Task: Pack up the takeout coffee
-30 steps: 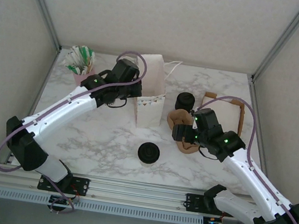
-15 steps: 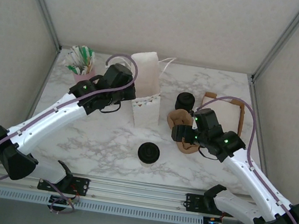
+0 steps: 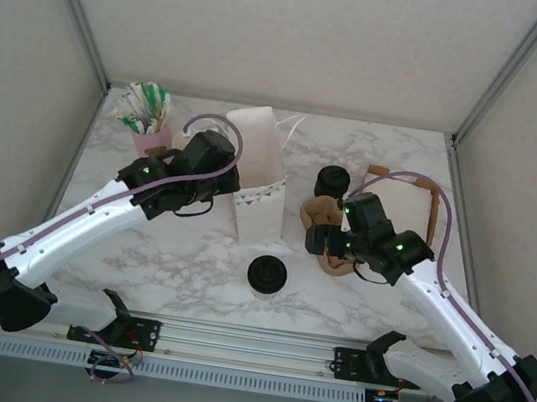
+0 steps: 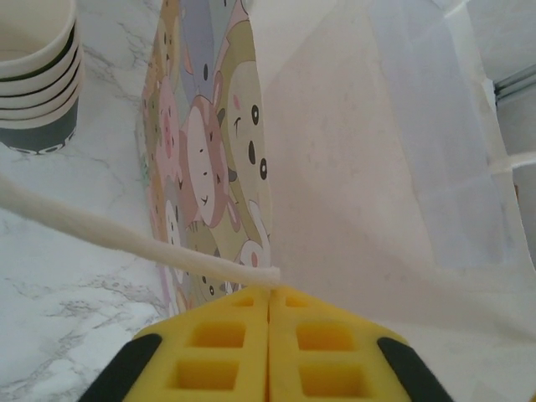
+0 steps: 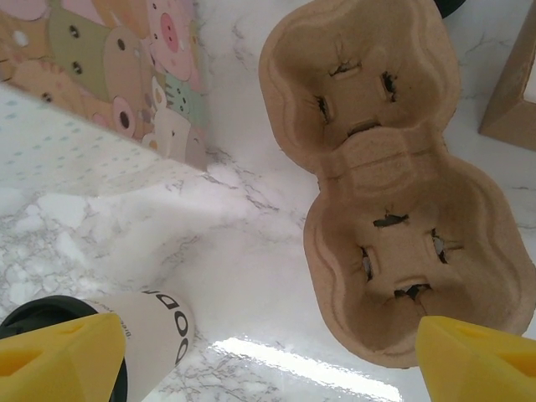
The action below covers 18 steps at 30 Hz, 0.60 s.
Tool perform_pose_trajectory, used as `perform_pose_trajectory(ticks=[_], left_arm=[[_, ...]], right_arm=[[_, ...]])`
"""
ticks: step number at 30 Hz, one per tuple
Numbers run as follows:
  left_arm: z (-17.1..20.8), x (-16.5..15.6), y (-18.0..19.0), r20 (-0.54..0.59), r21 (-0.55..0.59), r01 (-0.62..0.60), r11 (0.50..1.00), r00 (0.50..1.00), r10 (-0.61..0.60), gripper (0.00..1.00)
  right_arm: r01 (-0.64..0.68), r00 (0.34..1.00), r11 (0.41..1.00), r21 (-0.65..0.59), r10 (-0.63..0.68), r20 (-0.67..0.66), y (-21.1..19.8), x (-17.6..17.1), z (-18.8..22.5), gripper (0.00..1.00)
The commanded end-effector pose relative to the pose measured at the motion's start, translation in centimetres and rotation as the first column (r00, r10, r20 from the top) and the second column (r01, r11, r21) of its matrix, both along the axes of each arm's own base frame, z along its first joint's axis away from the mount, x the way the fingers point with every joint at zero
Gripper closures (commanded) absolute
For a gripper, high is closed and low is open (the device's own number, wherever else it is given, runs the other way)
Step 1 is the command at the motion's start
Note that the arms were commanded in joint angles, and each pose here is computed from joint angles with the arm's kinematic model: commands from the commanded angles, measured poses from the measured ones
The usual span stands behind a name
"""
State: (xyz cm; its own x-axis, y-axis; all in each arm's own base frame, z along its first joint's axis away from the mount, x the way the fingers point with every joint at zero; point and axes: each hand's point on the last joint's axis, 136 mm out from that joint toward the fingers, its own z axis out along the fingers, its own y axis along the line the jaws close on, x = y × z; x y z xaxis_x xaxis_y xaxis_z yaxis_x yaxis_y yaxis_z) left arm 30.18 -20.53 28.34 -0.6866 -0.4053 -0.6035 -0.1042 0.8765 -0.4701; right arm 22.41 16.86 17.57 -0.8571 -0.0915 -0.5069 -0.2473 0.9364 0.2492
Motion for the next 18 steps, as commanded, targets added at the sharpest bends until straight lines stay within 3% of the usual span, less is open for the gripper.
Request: perform_pose_trajectory(ticks=[1,9,13,18], left_arm=[[0.1,-0.6,0.1,0.013,-0.029,-0.009,1.000,1.000,0.010,0.75],[2.1,-1.3,0.1,0.105,-0.075,0.056,0.996,0.993,-0.048,0.45],[3.6,-2.4,0.5,0.185,-0.107,0.109,0.988,0.979,-0.088,0.21],[4.5,-4.0,4.0,0.273,-0.113,0.041,0.993,0.962,-0.009,0.02]], right_arm=[[0.009,1.000,1.000,-0.025,-0.009,-0.018,-0.2,0.5,-0.1,0.10],[-0.008,0.995,0.999,-0.038,0.004,-0.097,-0.3,2.0,-0.9,0.11],[-0.012,0.990,0.999,-0.042,0.006,-0.141,-0.6,3.0,-1.4,0.13],[-0.024,0.984,0.996,-0.086,0.008,-0.175,-1.1,4.2,-2.0,0.14]])
